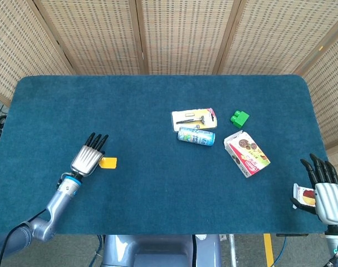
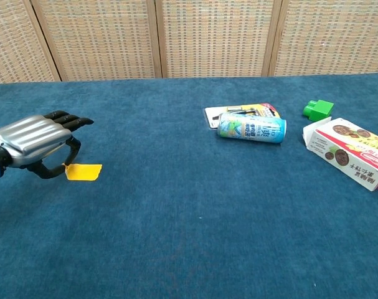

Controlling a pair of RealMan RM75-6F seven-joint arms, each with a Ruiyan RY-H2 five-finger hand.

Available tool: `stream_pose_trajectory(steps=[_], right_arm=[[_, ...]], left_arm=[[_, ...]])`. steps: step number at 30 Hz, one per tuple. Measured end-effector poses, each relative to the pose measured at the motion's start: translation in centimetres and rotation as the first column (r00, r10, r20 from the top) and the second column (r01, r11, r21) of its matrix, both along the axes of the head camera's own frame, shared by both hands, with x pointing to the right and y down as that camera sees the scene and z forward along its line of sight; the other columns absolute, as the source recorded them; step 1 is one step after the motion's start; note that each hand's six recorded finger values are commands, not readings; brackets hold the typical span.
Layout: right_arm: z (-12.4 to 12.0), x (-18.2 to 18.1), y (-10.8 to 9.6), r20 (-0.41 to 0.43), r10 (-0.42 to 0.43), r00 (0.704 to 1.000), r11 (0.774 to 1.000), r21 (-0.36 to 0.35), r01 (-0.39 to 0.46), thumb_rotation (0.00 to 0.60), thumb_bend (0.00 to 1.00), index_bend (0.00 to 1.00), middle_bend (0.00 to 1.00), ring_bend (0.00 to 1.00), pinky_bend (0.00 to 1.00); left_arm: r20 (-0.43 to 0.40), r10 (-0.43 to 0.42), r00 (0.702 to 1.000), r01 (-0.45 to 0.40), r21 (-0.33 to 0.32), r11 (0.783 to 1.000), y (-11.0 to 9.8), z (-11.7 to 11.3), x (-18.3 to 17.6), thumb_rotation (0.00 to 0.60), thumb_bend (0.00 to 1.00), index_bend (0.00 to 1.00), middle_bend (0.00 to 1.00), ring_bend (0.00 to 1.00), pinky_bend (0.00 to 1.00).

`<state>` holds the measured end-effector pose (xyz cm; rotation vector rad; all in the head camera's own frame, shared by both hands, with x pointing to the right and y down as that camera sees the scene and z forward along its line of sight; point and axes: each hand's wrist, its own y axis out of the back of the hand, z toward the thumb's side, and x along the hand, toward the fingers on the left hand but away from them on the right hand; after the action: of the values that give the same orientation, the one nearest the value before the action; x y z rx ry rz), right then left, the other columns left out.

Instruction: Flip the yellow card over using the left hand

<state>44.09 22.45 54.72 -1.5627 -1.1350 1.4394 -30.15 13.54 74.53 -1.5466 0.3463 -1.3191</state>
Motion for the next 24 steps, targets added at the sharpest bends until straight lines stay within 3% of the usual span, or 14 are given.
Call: stream_pose_trajectory(steps=[24], right_arm=[[-0.1, 0.1, 0.0, 0.004, 0.003, 1.000, 1.000, 0.000, -0.003, 0.600, 0.05, 0.08, 0.00, 0.00, 0.00]], left_arm=[[-0.124, 0.037, 0.992, -0.031, 0.049, 0.998, -0.6, -2.9, 5.0, 0.600, 0.48, 0.63, 0.00, 0.00, 0.00]])
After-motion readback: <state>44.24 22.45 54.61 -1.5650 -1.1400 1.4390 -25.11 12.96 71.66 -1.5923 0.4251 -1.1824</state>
